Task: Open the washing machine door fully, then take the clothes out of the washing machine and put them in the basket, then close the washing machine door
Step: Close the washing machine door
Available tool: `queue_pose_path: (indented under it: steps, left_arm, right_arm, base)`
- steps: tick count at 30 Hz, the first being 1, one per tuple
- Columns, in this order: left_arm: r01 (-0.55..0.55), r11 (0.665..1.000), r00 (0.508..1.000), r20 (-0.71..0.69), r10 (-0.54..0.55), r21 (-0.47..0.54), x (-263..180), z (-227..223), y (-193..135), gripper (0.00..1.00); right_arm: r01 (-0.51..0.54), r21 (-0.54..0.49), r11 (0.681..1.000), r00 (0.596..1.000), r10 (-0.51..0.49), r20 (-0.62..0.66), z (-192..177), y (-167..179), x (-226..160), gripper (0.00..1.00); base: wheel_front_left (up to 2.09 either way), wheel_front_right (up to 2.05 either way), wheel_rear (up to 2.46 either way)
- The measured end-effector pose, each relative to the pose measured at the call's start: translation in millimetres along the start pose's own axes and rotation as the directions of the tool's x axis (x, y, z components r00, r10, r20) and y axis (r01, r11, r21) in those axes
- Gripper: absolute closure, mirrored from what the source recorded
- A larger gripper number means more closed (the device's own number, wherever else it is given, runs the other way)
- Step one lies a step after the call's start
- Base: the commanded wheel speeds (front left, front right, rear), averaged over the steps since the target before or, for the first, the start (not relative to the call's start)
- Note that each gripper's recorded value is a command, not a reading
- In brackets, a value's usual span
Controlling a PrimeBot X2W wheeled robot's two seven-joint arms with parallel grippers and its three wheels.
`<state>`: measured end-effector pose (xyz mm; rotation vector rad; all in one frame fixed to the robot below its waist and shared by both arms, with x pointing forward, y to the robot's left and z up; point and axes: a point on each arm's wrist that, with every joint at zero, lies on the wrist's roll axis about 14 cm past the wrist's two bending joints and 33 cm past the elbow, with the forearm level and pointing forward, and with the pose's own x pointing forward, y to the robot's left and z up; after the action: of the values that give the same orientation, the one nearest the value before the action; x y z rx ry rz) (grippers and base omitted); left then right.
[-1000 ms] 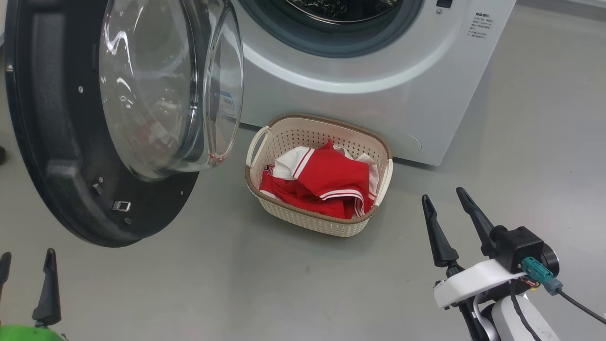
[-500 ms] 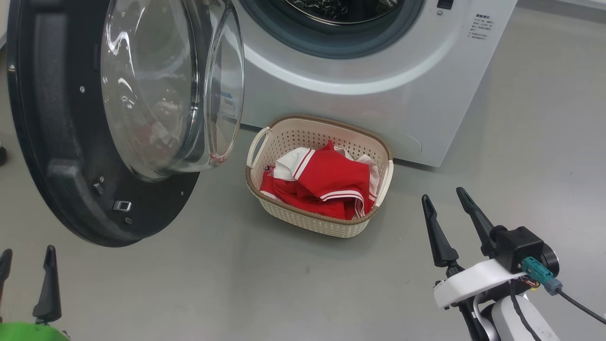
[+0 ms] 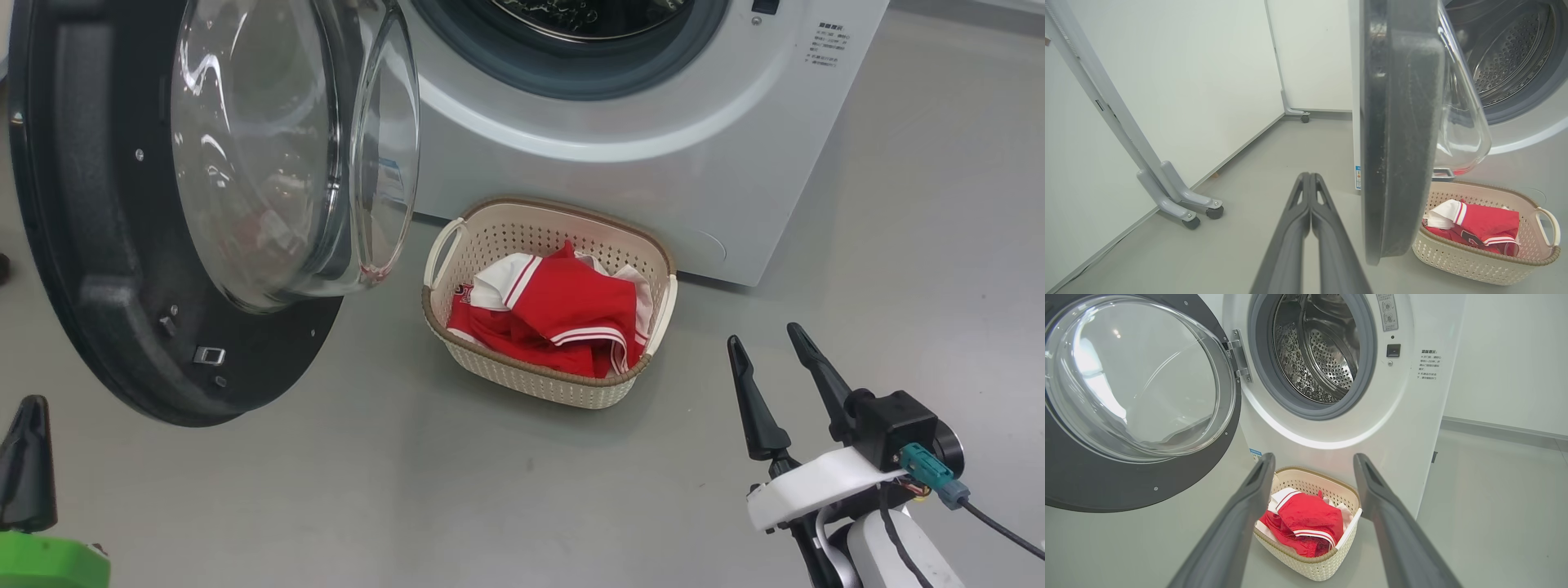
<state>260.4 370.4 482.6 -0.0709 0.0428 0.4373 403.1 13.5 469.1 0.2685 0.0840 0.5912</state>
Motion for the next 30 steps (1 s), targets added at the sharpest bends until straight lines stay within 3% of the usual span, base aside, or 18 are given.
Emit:
queue_pose_path:
  steps: [3,9,12,15,16,21,24,27,30]
  left_arm:
    - [0.000,1.000,1.000,0.018,-0.001,0.015,3.8,7.4,3.4,1.00]
    - [-0.025,0.994,0.996,0.083,0.034,-0.108,16.3,26.7,8.8,1.00]
    - [-0.052,0.958,0.992,0.094,0.082,-0.283,23.6,32.4,12.3,1.00]
    - [-0.053,0.891,0.992,0.080,0.100,-0.451,31.5,34.8,9.5,1.00]
    - [-0.052,0.856,0.992,0.072,0.104,-0.515,34.1,35.1,8.1,1.00]
    - [-0.047,0.614,0.991,0.039,0.127,-0.788,45.2,36.5,9.2,1.00]
    - [-0.044,0.491,0.989,0.031,0.143,-0.870,49.3,39.9,21.9,1.00]
    - [-0.042,0.325,0.992,0.000,0.129,-0.945,55.0,37.6,21.0,1.00]
    - [-0.030,0.189,0.997,-0.017,0.069,-0.982,63.2,41.1,13.2,1.00]
  right_arm:
    - [0.001,0.002,1.000,1.000,-0.001,-0.002,-0.7,-0.2,0.0,0.00]
    - [0.001,0.005,1.000,1.000,-0.001,-0.005,-2.2,-0.1,0.1,0.00]
    - [0.001,0.006,1.000,1.000,-0.001,-0.006,-2.5,-0.4,0.0,0.00]
    - [0.003,0.006,1.000,1.000,-0.003,-0.006,-2.6,-0.8,-0.4,0.00]
    - [0.004,0.006,1.000,1.000,-0.004,-0.006,-2.7,-1.0,-0.6,0.00]
    - [0.008,0.005,1.000,1.000,-0.008,-0.006,-2.5,-1.9,-1.7,0.00]
    - [0.011,0.005,1.000,1.000,-0.011,-0.006,-2.7,-2.7,-2.4,0.00]
    - [0.012,0.007,1.000,1.000,-0.012,-0.010,-4.0,-2.8,-3.2,0.00]
    - [0.015,0.007,1.000,1.000,-0.015,-0.013,-5.1,-3.9,-4.0,0.00]
  base:
    - [0.00,0.00,0.00]
    - [0.00,0.00,0.00]
    - [0.00,0.00,0.00]
    - [0.00,0.00,0.00]
    - [0.00,0.00,0.00]
    - [0.00,0.00,0.00]
    - [0.00,0.00,0.00]
    - [0.00,0.00,0.00]
    - [0.00,0.00,0.00]
